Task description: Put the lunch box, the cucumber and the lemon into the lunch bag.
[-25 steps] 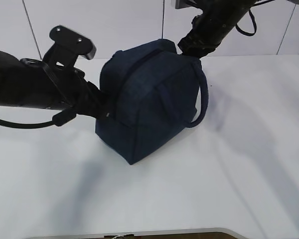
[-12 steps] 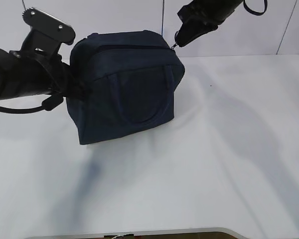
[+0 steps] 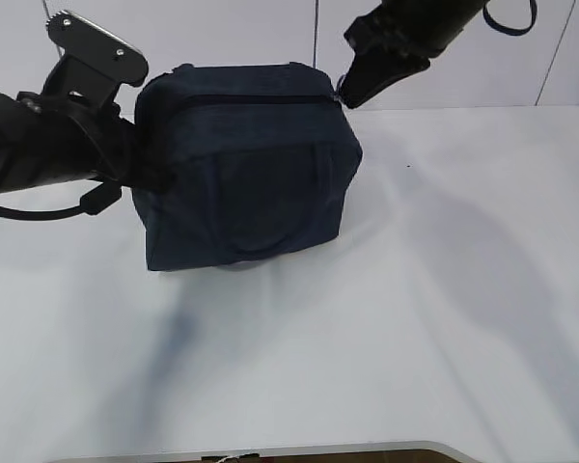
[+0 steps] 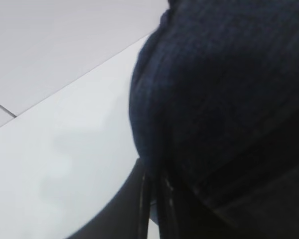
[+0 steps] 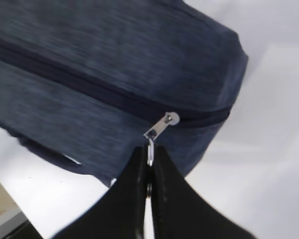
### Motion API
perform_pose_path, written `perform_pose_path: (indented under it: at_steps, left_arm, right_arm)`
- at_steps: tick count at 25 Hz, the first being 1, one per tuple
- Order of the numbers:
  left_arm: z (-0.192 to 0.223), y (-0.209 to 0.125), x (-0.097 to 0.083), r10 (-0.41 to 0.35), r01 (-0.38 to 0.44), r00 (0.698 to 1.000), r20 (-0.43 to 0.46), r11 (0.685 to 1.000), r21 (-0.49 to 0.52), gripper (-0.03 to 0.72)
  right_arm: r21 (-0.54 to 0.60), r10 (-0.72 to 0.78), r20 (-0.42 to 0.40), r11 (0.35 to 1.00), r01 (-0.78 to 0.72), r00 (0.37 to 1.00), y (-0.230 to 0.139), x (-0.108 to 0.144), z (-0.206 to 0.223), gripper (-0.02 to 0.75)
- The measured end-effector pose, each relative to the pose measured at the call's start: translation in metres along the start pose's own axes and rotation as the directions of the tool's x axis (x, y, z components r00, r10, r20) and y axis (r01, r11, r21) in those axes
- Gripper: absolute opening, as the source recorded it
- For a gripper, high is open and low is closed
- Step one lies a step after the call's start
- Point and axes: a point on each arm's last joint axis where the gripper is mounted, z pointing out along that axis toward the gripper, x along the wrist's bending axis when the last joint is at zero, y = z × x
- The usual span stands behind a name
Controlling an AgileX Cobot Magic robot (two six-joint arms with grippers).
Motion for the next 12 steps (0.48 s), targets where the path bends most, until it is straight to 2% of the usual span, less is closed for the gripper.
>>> perform_pose_path:
  at_steps: [4,8,10,12]
  left_arm:
    - [0.000,0.000,0.000,0.000,0.000,1.000,-0.004,1.000,-0.001,-0.015]
    - [0.000,0.000,0.000,0.000,0.000,1.000,0.005,1.000,0.001,0.011]
    - [0.000,0.000,-0.001,0.000,0.000,1.000,0.006,1.000,0.001,0.073]
    - [0.000,0.000,-0.001,0.000,0.000,1.000,0.013,1.000,0.002,0.173]
  right_arm:
    - [-0.034,-0.024,0.017,0.999,0.025,1.000,0.004,0.018,-0.022,0.005]
    - [-0.039,-0.035,0.035,0.999,0.036,0.999,0.004,0.022,-0.032,0.005]
    - [-0.033,-0.034,0.046,0.999,0.036,0.998,0.003,0.021,-0.033,0.004]
    - [-0.030,-0.033,0.049,0.999,0.035,0.998,0.003,0.022,-0.032,0.005]
